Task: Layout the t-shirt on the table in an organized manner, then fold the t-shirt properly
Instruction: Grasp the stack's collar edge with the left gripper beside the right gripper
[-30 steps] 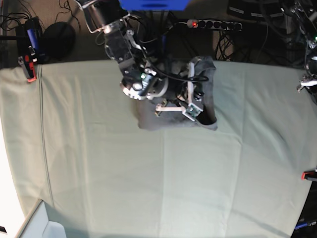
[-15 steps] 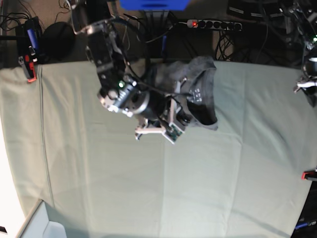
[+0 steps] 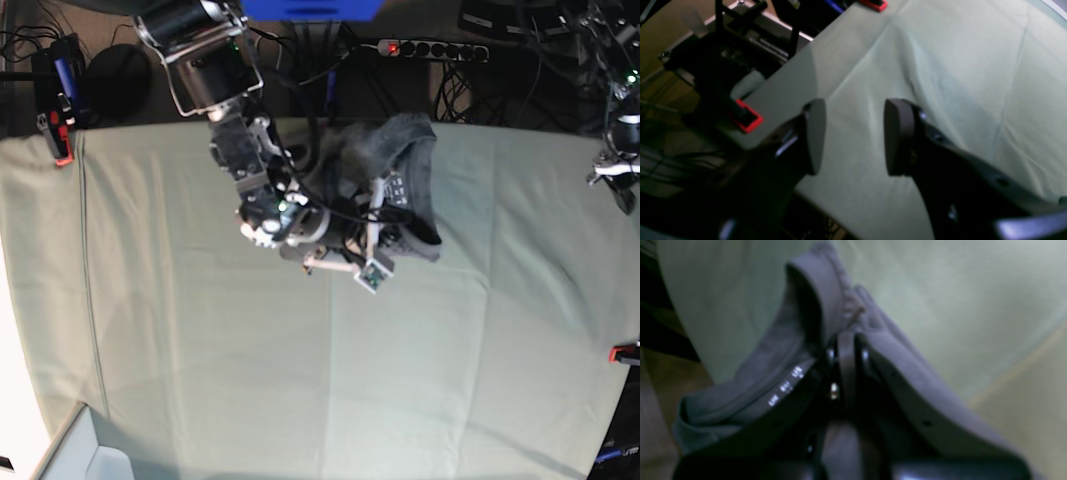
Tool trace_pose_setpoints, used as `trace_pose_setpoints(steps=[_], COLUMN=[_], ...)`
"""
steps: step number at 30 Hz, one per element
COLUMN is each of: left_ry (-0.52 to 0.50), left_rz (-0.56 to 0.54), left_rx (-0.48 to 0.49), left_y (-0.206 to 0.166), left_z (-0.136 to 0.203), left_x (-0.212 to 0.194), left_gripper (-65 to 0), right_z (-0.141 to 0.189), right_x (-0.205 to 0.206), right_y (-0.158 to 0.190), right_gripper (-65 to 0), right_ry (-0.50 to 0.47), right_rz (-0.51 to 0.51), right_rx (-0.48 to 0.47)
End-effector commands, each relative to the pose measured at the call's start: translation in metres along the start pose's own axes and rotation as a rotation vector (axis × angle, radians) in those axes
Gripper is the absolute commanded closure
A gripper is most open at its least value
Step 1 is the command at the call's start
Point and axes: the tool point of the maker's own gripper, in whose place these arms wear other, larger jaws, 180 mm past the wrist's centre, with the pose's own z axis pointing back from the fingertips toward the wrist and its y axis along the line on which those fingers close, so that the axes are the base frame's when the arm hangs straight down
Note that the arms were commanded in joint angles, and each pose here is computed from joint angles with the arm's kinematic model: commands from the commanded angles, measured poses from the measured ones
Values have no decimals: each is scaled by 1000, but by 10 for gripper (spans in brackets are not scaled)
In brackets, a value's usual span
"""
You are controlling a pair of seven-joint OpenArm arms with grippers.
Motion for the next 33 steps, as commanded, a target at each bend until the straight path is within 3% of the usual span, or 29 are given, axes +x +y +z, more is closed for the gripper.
trace_pose_setpoints(steps=[1, 8, 15, 23, 30, 33], left_ry=[-50, -24, 7, 50, 96, 189], left_rz=[-6, -14, -19, -27, -2, -15], left_rx=[-5, -69, -169, -273, -350, -375], left_y=[-1, -25, -65, -106, -141, -152], left_z=[0, -2, -3, 2, 12, 17], left_x=[14, 4, -8, -25, -44, -63], left_gripper=[-283, -283, -284, -285, -287, -324], right_z=[0, -10, 26, 70, 81, 83], right_x=[24, 26, 67, 30, -12, -21], right_y=[0, 27, 43, -33, -70, -80], right_gripper=[-5, -5, -5, -5, -5, -4], right_ry=[-81, -113, -271, -256, -184, -173], right_rz=[0, 37, 90, -6, -83, -113], right_rx=[4, 68, 31, -171, -246, -266])
